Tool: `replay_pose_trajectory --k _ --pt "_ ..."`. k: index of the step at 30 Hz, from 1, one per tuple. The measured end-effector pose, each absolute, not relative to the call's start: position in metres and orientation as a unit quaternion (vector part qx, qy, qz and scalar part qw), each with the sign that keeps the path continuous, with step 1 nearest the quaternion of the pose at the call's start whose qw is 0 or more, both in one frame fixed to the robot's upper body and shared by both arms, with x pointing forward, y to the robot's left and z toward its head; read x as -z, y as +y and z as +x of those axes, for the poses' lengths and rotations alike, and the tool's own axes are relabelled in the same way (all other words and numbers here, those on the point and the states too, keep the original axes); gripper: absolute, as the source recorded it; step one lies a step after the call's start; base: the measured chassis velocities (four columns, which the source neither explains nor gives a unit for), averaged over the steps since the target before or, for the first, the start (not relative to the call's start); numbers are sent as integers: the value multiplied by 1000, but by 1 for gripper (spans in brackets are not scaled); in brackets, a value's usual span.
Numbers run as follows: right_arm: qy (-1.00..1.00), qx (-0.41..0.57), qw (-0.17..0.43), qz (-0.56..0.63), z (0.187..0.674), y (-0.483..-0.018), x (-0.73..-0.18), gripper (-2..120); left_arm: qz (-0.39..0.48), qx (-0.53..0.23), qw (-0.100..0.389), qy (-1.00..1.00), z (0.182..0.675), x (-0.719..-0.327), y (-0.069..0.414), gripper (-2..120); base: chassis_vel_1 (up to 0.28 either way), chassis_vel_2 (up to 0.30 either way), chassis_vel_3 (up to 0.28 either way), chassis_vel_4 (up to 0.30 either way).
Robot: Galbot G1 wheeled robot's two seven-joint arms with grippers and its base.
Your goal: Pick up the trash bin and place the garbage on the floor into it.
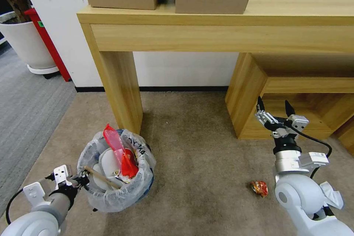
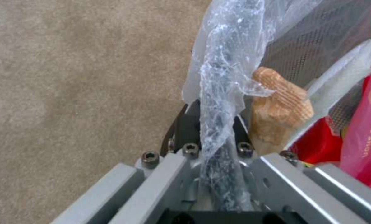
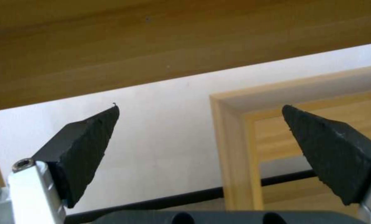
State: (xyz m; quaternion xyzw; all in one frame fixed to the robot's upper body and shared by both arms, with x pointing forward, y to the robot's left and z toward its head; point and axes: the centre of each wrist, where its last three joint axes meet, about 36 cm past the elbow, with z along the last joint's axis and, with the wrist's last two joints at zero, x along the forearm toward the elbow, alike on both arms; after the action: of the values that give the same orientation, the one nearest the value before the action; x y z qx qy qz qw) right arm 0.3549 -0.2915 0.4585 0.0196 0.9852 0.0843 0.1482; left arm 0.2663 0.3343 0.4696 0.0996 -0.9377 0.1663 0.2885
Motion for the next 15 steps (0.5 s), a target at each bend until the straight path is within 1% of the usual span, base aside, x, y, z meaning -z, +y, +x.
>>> replay_pose_trajectory --k 5,15 --pt "985 -86 147 22 355 -291 -456 100 100 -166 289 -937 266 -469 334 0 -26 -23 -33 -27" --pt "985 -90 148 23 357 -288 -451 100 100 -167 289 -937 266 -468 334 0 -63 -54 -45 -58"
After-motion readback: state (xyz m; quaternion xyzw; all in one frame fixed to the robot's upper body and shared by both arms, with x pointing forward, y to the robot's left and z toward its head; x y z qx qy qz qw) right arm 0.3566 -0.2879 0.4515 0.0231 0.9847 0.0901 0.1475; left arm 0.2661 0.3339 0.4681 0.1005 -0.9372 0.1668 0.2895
